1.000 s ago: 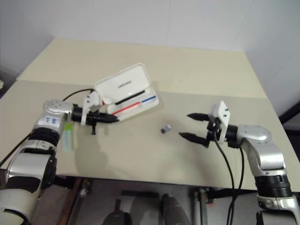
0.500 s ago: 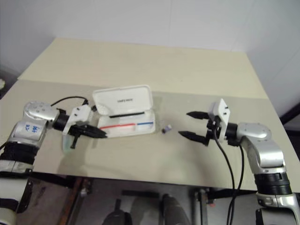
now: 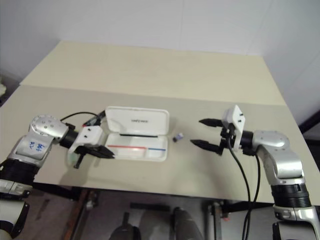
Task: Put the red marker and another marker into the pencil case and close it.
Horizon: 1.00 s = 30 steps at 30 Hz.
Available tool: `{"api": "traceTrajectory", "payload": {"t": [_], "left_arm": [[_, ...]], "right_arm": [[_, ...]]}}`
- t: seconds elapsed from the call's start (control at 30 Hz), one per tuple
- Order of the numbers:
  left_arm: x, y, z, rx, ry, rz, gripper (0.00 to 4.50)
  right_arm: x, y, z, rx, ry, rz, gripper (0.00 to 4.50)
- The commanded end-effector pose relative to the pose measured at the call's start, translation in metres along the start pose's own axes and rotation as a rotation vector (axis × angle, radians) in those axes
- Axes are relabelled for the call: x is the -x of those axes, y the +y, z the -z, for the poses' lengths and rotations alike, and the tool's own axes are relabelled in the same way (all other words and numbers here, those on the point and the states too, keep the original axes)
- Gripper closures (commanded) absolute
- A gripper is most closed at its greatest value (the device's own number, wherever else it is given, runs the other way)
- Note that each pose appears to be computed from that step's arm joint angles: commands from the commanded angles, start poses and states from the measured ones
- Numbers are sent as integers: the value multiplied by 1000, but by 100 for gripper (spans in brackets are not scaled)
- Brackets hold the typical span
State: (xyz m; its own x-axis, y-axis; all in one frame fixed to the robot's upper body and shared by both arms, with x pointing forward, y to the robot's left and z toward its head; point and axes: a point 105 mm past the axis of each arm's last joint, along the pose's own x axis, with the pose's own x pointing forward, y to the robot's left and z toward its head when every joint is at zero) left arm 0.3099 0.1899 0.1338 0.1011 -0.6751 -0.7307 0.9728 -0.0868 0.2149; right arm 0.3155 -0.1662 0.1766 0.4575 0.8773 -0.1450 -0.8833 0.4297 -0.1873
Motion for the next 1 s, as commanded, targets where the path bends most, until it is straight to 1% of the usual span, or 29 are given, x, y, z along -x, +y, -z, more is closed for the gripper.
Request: {"api": "traceTrajectory", "payload": {"t": [0.03, 0.2, 0.43, 0.67, 0.77, 0.9, 0.93, 1.0], "left_arm": [[1, 8, -8, -59, 10, -38, 449], [-2, 8, -9, -65, 5, -42, 449], [-4, 9, -11, -61, -1, -56, 449], [-7, 5, -12, -50, -5, -47, 449], [-7, 4, -13, -57, -3, -52, 384], [-7, 3, -17, -68, -6, -51, 248], [-7, 3, -19, -72, -7, -51, 220], [-7, 2, -22, -81, -9, -50, 147]], "right_arm": [[0, -1, -7, 27, -24, 4, 0], [2, 1, -8, 25, -29, -6, 0], [8, 14, -19, 29, -87, -83, 0], [12, 7, -26, 38, -105, -73, 0], [10, 8, -24, 38, -99, -76, 0], [7, 8, -23, 37, -99, -76, 0], [7, 7, -23, 37, -99, -76, 0], [6, 7, -23, 38, -99, -77, 0]]}}
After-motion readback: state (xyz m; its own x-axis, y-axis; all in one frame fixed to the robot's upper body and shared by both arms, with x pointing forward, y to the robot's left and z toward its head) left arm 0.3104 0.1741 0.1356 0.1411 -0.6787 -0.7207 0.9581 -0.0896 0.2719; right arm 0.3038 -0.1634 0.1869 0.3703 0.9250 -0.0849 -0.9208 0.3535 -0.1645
